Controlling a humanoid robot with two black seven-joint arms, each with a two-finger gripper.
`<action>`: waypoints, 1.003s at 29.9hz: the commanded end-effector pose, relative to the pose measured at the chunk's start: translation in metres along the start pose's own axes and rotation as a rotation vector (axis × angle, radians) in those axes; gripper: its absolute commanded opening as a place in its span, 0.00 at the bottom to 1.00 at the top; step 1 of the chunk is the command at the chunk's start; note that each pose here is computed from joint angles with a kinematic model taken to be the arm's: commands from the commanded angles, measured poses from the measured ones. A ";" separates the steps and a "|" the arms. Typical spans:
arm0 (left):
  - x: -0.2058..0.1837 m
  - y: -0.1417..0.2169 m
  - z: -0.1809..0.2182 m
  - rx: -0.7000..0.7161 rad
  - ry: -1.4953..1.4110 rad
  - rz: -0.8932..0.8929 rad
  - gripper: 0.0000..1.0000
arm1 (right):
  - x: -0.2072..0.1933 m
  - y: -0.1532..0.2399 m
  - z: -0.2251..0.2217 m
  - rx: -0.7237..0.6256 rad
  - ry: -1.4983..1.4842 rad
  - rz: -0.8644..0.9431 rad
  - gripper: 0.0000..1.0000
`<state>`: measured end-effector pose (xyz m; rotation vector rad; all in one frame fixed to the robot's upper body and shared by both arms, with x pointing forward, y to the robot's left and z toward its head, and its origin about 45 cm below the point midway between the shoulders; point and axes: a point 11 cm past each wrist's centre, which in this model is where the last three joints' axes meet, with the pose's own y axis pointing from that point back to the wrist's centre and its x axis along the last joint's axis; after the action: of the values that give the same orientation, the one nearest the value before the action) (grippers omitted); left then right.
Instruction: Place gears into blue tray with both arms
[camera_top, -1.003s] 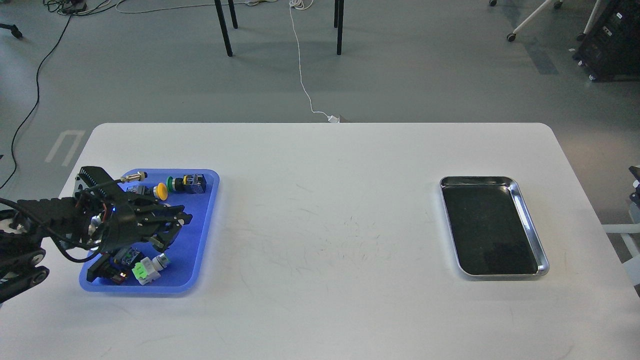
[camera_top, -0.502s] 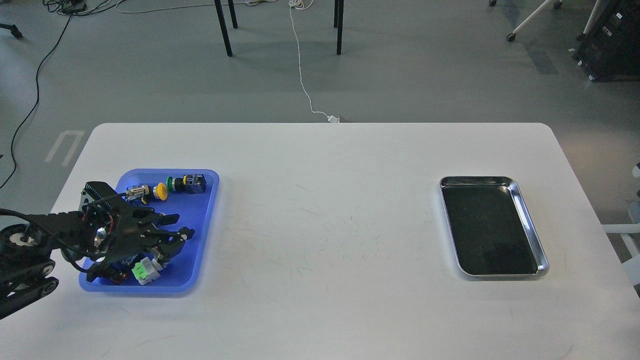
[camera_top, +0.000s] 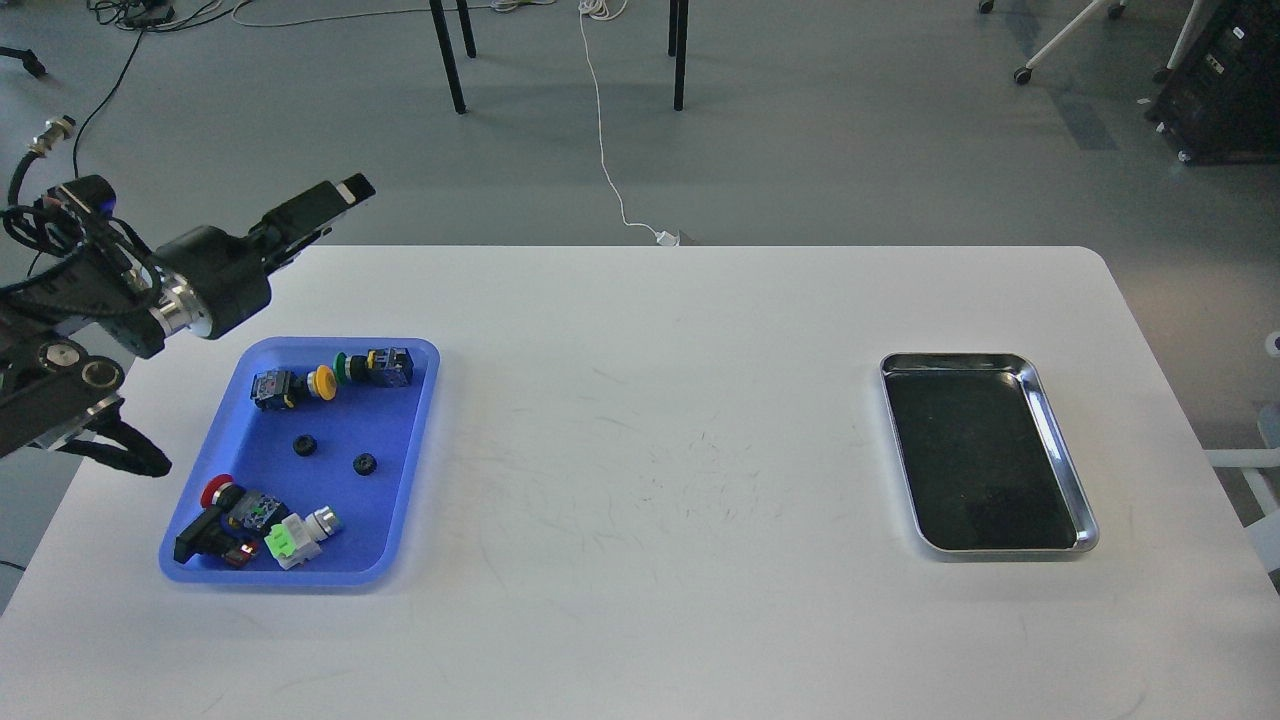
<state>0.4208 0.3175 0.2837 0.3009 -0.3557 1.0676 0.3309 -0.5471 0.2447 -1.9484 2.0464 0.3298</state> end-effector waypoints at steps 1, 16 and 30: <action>0.006 -0.019 0.022 -0.099 0.345 0.098 0.98 | -0.022 -0.021 -0.005 0.079 -0.073 -0.041 0.99; 0.035 -0.064 -0.021 -0.248 1.070 0.351 0.98 | -0.127 -0.121 0.009 0.099 -0.256 -0.150 0.99; 0.008 -0.072 -0.048 -0.190 1.204 0.372 0.98 | -0.166 -0.154 0.083 0.024 -0.414 -0.023 0.99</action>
<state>0.4960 0.3135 0.2419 -0.6116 0.5855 1.3730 0.4945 -0.3760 0.2353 -1.6992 1.7579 0.6310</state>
